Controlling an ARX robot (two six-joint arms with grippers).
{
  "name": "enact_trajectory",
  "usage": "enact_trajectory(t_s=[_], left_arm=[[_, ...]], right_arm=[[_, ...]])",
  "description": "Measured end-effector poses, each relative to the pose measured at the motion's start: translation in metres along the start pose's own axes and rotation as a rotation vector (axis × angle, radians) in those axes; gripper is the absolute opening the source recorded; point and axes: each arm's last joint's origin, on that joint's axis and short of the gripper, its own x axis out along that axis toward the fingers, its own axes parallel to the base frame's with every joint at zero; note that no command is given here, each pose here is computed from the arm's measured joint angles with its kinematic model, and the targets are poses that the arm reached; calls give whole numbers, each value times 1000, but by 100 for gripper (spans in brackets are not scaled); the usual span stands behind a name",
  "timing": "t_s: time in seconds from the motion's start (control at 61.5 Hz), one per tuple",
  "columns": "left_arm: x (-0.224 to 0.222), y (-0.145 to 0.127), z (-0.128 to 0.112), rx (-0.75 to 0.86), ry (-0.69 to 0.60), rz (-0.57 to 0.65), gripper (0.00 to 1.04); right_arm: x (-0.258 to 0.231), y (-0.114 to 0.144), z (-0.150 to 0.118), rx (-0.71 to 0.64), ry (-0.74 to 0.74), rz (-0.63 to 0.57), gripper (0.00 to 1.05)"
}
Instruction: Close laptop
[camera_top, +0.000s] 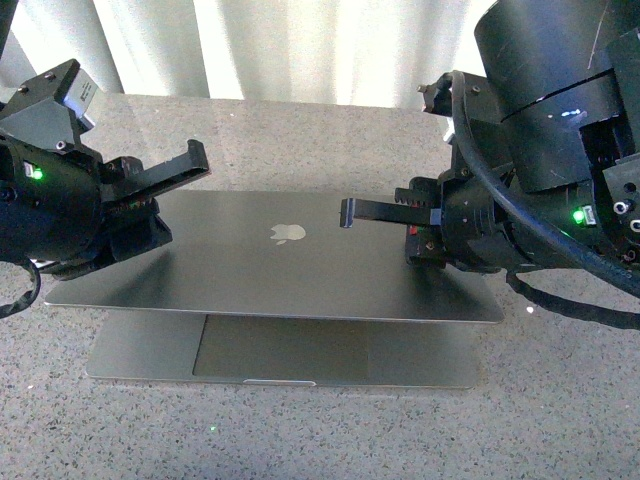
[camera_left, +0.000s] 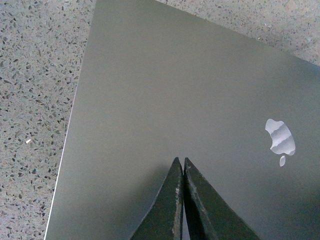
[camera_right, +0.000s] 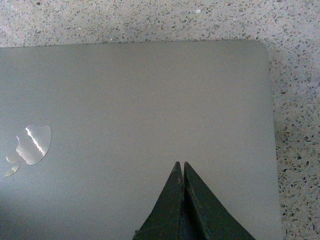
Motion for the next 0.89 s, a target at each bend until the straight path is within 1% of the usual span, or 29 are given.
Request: enact_trajectory(t_s=[0.357,0.894], left_arm=[[3,5,-7,-14,7,6,4],[13,11,-16,-27,27,9,4]], right_arm=[[4,-3,-11,7,18,-3,1],[10,-5,-19,12,34,0,1]])
